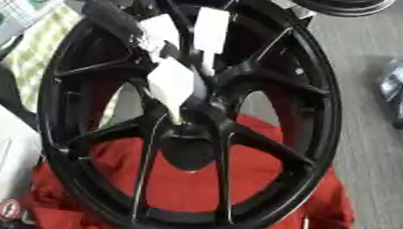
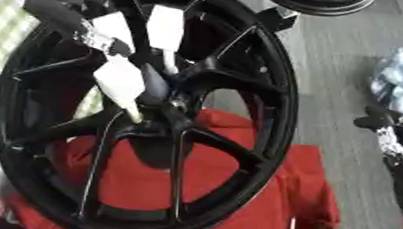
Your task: Pull the pin out of the wheel hub.
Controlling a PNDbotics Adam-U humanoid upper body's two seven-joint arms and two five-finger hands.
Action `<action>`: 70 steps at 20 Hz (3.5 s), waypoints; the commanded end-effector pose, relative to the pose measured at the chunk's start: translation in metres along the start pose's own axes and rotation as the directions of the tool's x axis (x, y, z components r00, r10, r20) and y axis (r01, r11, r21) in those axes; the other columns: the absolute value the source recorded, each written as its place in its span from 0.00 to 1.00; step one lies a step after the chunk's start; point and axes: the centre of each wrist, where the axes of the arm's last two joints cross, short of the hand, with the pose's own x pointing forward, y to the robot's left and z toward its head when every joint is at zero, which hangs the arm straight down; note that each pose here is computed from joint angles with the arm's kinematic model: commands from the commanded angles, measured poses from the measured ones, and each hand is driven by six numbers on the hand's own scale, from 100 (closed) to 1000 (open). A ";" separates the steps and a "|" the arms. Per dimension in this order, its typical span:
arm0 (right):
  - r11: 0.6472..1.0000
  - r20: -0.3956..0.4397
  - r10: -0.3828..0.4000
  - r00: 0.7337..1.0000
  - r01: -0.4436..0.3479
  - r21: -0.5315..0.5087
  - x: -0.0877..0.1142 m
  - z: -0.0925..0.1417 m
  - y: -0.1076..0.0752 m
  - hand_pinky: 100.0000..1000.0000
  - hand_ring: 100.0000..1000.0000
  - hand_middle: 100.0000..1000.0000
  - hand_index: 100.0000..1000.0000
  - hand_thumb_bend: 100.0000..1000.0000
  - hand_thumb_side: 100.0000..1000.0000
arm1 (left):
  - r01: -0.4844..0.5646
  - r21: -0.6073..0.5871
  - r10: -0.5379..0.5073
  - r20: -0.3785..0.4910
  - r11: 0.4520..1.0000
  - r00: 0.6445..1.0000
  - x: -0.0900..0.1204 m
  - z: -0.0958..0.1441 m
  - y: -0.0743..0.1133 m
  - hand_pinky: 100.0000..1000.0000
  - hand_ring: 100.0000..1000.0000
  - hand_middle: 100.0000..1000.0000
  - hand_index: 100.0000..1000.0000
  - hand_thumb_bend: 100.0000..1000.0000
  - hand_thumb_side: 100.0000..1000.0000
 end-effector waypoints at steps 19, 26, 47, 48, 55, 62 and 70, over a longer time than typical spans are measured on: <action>0.999 -0.009 0.019 1.000 -0.019 -0.026 0.003 0.003 -0.002 0.98 0.74 0.56 0.72 0.00 0.56 | -0.112 0.124 0.111 0.009 0.986 0.994 0.010 0.057 0.035 0.56 0.47 0.22 0.41 0.00 0.40; 0.999 -0.004 0.026 1.000 -0.027 -0.035 0.002 0.005 -0.005 0.98 0.74 0.56 0.72 0.00 0.53 | -0.206 0.233 0.208 0.014 0.950 0.978 -0.021 0.107 0.052 0.53 0.46 0.21 0.40 0.00 0.36; 0.996 0.053 0.016 0.998 -0.011 -0.086 0.003 0.005 -0.009 0.98 0.74 0.56 0.72 0.00 0.49 | -0.508 0.522 0.705 -0.299 0.685 0.643 -0.193 0.191 -0.093 0.63 0.66 0.55 0.73 0.00 0.63; 0.996 0.056 0.012 0.998 -0.008 -0.088 0.003 0.005 -0.009 0.98 0.74 0.56 0.72 0.00 0.49 | -0.506 0.527 0.708 -0.310 0.684 0.634 -0.195 0.189 -0.101 0.68 0.75 0.70 0.84 0.00 0.76; 0.995 0.052 0.002 0.999 0.003 -0.099 0.001 0.006 -0.007 0.97 0.74 0.56 0.72 0.00 0.50 | -0.485 0.578 0.734 -0.340 0.656 0.589 -0.203 0.181 -0.134 0.77 0.85 0.84 0.94 0.25 0.91; 0.995 0.048 0.000 0.999 0.005 -0.100 0.001 0.007 -0.007 0.97 0.74 0.56 0.72 0.00 0.50 | -0.479 0.601 0.739 -0.312 0.640 0.597 -0.198 0.179 -0.130 0.73 0.82 0.80 0.90 0.08 0.89; 0.996 0.067 0.001 0.998 0.005 -0.092 0.002 0.006 -0.008 0.97 0.74 0.56 0.72 0.00 0.48 | -0.536 0.704 0.649 0.140 0.465 0.748 -0.147 0.175 -0.103 0.56 0.69 0.64 0.79 0.00 0.72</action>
